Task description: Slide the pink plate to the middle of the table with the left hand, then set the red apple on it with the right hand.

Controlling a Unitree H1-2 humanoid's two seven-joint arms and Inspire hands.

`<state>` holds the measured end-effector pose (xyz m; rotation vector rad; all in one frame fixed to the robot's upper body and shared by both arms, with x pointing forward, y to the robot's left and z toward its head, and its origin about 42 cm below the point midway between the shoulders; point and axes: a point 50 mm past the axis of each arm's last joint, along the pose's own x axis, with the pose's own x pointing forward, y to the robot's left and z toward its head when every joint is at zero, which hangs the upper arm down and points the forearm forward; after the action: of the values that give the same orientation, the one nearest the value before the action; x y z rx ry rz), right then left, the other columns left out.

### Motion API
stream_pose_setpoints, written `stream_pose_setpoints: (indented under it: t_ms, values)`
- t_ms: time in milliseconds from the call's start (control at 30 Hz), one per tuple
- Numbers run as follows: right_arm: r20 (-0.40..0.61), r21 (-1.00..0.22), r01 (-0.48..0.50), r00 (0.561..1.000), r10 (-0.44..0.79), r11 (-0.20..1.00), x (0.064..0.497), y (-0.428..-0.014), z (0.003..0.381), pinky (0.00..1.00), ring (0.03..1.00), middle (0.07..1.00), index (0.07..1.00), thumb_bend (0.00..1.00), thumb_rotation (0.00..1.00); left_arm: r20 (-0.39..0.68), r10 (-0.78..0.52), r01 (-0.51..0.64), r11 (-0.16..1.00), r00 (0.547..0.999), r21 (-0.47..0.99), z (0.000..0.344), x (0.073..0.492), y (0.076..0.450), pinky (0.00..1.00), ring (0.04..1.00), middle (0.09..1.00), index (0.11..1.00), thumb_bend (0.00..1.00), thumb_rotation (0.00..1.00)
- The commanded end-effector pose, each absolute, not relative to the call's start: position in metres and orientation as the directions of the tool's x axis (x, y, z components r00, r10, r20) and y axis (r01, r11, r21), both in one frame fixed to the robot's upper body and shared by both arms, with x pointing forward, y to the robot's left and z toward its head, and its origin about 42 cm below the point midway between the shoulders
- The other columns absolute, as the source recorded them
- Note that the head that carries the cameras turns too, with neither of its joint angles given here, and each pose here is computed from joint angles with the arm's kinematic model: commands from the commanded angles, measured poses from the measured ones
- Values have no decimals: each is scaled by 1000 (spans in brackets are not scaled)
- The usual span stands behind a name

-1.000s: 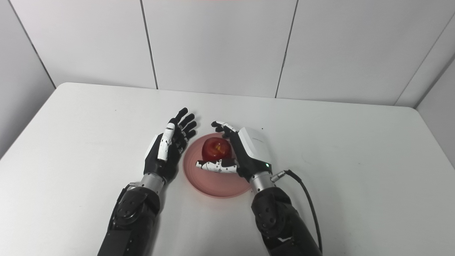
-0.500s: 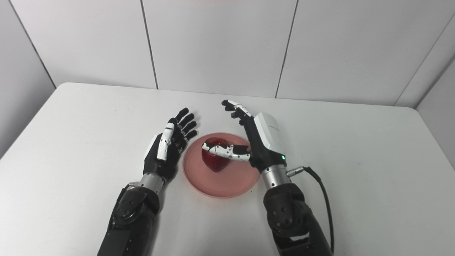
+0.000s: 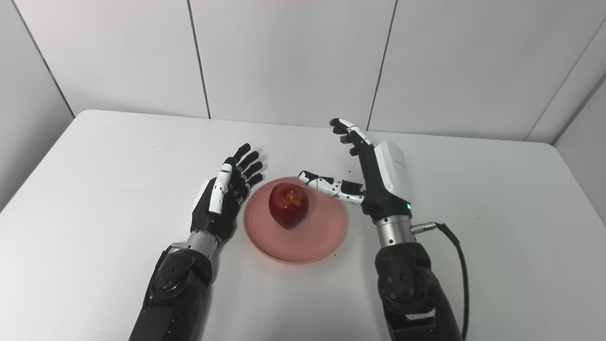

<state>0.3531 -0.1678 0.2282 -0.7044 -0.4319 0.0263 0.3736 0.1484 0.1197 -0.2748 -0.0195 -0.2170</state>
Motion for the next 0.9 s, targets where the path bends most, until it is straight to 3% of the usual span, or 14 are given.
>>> stream_pose_setpoints:
  t_ms: [0,267,433,567,867]
  values:
    - [462,-603,185,874,150,776,349,-169,247,667,742,769,792,1000,635,-61,-195,171,946,979,-276,93,363,155,905,914,926,912,363,1000]
    - [439,-559,201,895,81,804,346,-179,237,685,756,775,799,1000,732,-67,-189,164,947,980,-277,94,363,155,904,910,920,909,363,1000]
    - [410,-538,202,911,45,818,341,-184,227,692,771,790,811,999,911,-66,-190,165,947,980,-274,93,363,155,906,913,923,909,361,1000]
    - [386,-525,192,922,31,829,340,-190,217,696,782,804,822,995,979,-65,-185,161,948,981,-275,93,363,155,904,911,922,908,366,1000]
    - [324,-479,159,946,6,863,337,-199,193,728,794,821,839,972,1000,-62,-191,167,948,980,-271,93,362,156,911,914,927,915,370,1000]
